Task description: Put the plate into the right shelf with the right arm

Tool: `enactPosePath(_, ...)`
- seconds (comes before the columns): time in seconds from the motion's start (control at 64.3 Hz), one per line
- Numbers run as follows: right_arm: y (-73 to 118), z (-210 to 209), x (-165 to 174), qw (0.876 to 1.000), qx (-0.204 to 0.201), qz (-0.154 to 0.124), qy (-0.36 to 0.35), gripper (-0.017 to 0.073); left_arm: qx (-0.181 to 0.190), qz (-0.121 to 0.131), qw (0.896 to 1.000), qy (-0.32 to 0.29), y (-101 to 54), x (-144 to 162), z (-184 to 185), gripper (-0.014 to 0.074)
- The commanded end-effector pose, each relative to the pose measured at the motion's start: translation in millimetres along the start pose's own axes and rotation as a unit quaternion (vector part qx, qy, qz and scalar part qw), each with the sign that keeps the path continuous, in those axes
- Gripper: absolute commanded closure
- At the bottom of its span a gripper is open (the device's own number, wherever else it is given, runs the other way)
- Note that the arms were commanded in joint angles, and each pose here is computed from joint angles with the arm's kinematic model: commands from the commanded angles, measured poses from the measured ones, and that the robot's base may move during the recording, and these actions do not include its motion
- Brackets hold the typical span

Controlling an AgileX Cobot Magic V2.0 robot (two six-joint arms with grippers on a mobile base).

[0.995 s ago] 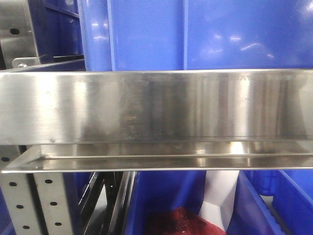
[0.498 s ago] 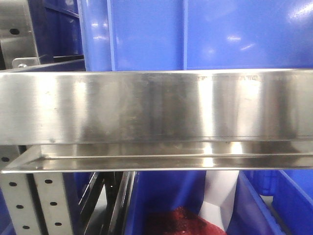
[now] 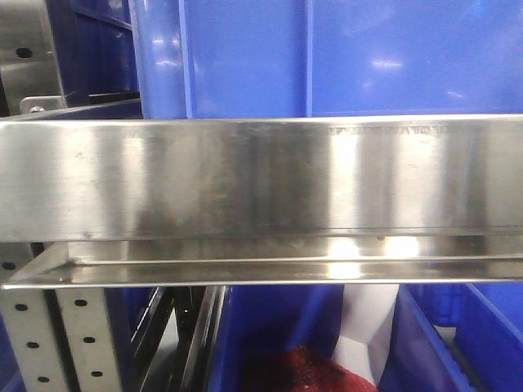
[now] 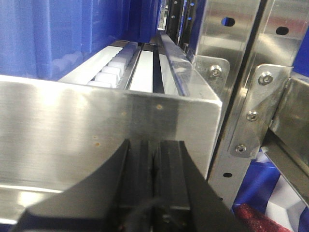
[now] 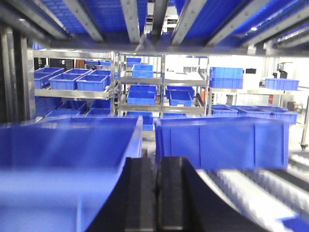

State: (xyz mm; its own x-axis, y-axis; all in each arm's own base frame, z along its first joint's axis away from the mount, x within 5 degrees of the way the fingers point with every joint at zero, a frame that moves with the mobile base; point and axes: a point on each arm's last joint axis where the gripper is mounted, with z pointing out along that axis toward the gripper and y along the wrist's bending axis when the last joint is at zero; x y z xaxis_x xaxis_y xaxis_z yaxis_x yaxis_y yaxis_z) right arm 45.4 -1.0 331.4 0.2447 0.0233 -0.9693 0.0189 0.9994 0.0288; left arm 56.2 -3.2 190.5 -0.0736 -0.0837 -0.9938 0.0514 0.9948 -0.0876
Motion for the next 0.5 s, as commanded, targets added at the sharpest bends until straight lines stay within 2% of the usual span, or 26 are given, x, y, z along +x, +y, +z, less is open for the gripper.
enactPosePath(0.0,-0.3,-12,2,0.999,0.003,-0.003,-0.032,0.0505,0.005,-0.003,0.999,-0.042,-0.6,-5,0,0.0640)
enactPosePath(0.14,-0.3,-27,29,1.000,0.000,0.005,-0.003,0.0505,0.005,-0.003,0.999,-0.042,-0.6,-5,0,0.0640)
enactPosePath(0.264,-0.5,-23,54,0.999,-0.001,0.021,0.046,0.0505,0.005,-0.003,0.999,-0.042,-0.6,-5,0,0.0640)
enactPosePath(0.482,-2.3,-20,80,0.999,0.004,0.021,0.049,0.0505,0.005,-0.003,0.999,-0.042,-0.6,-5,0,0.0640)
